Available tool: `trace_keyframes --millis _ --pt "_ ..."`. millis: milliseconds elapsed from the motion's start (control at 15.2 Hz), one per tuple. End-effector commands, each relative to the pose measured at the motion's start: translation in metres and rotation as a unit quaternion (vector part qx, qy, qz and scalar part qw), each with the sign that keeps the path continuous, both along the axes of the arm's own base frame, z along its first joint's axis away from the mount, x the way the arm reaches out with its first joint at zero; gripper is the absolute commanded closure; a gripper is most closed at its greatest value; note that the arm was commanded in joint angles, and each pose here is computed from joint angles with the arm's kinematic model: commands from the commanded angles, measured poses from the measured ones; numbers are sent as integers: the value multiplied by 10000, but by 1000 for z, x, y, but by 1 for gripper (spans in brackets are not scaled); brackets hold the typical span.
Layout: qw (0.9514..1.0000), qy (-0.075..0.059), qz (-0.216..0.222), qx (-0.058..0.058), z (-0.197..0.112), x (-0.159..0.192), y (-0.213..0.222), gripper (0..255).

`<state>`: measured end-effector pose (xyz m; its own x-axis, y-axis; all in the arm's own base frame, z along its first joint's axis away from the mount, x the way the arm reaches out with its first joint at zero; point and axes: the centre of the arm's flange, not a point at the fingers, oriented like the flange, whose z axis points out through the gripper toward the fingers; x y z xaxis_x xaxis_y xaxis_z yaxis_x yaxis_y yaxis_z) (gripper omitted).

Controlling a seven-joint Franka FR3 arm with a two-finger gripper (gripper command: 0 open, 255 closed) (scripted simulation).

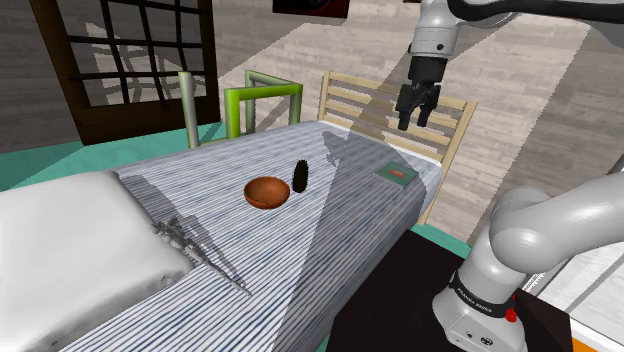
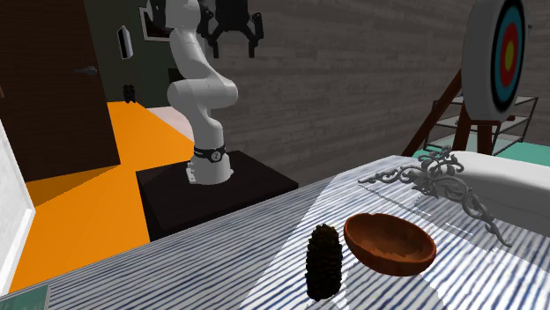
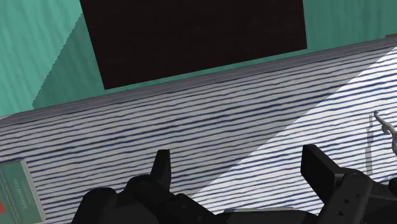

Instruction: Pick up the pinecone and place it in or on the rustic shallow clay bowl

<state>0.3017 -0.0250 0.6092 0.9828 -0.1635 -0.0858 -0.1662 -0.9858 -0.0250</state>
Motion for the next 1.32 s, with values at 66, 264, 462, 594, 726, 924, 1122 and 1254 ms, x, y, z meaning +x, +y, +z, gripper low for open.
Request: trace_keyframes --millis 66,264,462,594,726,924,1122,1254 --pt "10000 -17 15 -23 -8 10 0 0" --pt "9999 -70 62 -91 -31 40 -2 0" --pt "9997 -122 108 -159 -55 70 -3 0" --pt "9996 -157 139 -205 -70 90 -4 0" --pt "9994 -192 170 -250 -85 111 -5 0" --pt "9990 -244 217 -319 -107 142 -6 0" --pt "9985 -296 263 -387 -130 173 -7 0" --pt "9981 -331 294 -432 -144 193 -8 0"
